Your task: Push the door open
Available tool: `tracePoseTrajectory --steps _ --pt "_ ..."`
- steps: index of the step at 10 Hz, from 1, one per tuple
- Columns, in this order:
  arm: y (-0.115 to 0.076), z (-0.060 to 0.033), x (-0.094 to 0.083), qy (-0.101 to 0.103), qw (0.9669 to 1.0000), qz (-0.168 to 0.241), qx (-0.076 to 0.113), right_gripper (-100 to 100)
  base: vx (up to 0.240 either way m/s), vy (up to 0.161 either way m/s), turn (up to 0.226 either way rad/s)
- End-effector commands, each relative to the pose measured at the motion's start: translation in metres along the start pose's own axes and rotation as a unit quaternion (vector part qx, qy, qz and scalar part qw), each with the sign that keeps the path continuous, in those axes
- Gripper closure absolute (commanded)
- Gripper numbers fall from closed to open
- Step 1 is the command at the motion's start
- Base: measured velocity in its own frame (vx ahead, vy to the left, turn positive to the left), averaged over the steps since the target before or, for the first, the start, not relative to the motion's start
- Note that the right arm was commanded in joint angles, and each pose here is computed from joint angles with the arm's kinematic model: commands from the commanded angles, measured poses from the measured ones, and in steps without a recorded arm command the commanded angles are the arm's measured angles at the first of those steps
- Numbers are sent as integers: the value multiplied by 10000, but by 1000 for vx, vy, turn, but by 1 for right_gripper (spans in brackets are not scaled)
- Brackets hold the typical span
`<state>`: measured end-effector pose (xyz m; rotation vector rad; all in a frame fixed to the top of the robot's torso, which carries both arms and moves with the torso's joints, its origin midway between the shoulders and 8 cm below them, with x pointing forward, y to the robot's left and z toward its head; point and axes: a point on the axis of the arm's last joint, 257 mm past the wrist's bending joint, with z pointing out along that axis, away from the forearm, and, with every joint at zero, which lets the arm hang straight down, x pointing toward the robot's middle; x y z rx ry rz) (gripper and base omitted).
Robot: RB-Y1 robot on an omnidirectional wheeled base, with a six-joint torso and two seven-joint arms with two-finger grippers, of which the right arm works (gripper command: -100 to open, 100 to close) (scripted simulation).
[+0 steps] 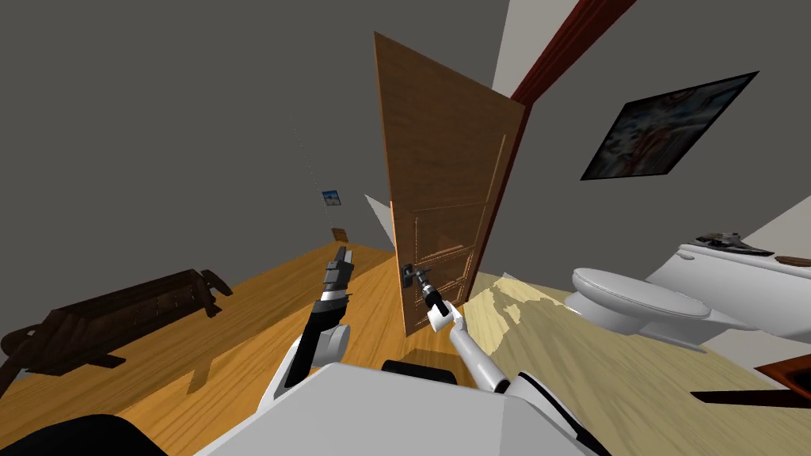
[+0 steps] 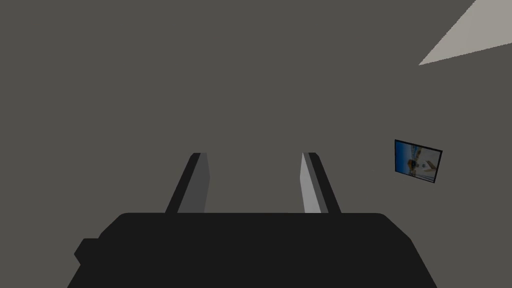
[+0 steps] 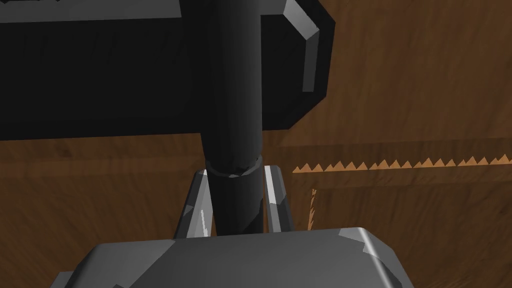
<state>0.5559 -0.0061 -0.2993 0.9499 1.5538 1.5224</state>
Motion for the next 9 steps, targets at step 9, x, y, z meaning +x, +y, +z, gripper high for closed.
tracePoseTrajectory --steps 9 --pt "56 -38 -636 -659 9978 58 -52 100 128 194 -84"
